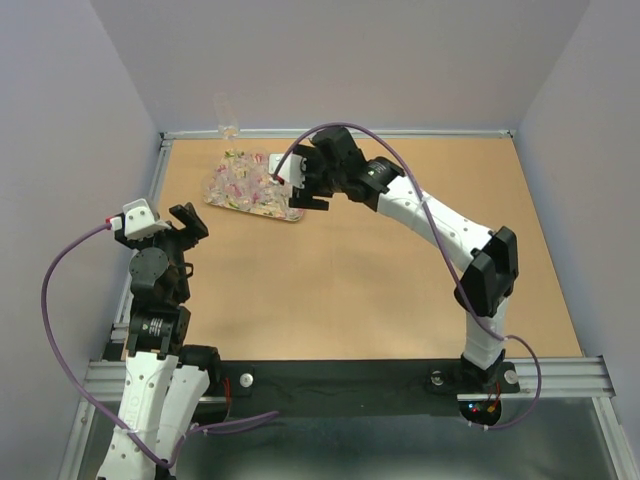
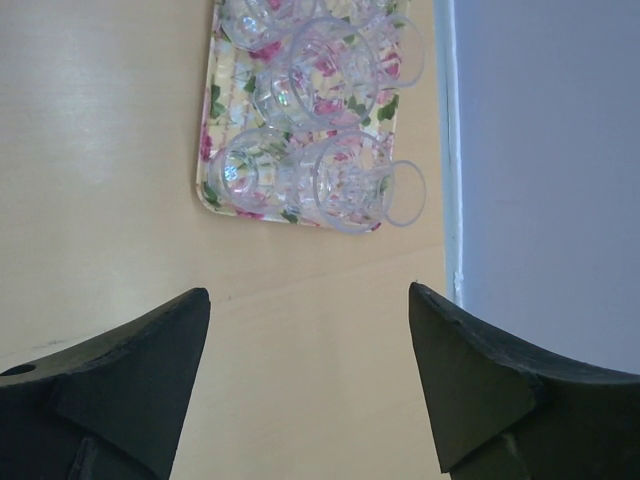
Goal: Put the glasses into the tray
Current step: Place the glass into the tray
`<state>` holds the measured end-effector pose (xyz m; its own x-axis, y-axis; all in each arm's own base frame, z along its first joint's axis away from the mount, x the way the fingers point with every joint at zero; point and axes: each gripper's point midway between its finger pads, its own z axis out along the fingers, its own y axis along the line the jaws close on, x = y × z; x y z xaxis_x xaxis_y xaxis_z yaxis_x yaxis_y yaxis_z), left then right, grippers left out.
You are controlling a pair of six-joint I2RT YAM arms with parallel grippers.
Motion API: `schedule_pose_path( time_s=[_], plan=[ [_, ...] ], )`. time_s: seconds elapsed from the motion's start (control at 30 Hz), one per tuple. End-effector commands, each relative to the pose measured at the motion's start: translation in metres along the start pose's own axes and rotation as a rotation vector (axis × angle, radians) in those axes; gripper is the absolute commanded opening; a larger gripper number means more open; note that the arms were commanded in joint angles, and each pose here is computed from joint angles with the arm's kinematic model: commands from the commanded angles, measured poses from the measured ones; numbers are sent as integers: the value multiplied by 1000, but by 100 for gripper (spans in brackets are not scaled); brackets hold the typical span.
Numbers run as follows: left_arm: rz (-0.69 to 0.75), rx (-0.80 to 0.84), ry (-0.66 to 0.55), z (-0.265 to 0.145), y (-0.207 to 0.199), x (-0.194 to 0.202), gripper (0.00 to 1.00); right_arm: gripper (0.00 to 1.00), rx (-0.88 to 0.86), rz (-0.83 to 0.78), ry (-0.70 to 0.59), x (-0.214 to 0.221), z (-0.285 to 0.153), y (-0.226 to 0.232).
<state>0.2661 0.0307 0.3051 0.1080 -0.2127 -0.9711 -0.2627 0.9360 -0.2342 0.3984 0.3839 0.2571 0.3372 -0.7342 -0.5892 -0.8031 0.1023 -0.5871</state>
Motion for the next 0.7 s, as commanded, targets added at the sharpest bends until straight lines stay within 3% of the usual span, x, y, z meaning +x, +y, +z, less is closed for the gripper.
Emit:
schedule_pose_path(
  time_s=[0.0, 0.03, 0.23, 0.47, 0.67],
  plan=[
    [8, 7, -33, 2, -1, -7, 88, 87, 92, 70, 13, 5, -27, -19],
    [8, 7, -33, 3, -1, -7, 89, 92, 116, 90, 4, 6, -39, -27],
    [15, 7, -27, 3, -1, -4, 89, 100, 192, 246, 14, 41, -75, -48],
    [22, 6, -20, 5, -1, -1, 89, 100, 366, 493, -39, 89, -136, -61],
    [26, 9, -11, 6, -2, 2, 89, 100, 563, 750, 3, 160, -171, -60]
  ],
)
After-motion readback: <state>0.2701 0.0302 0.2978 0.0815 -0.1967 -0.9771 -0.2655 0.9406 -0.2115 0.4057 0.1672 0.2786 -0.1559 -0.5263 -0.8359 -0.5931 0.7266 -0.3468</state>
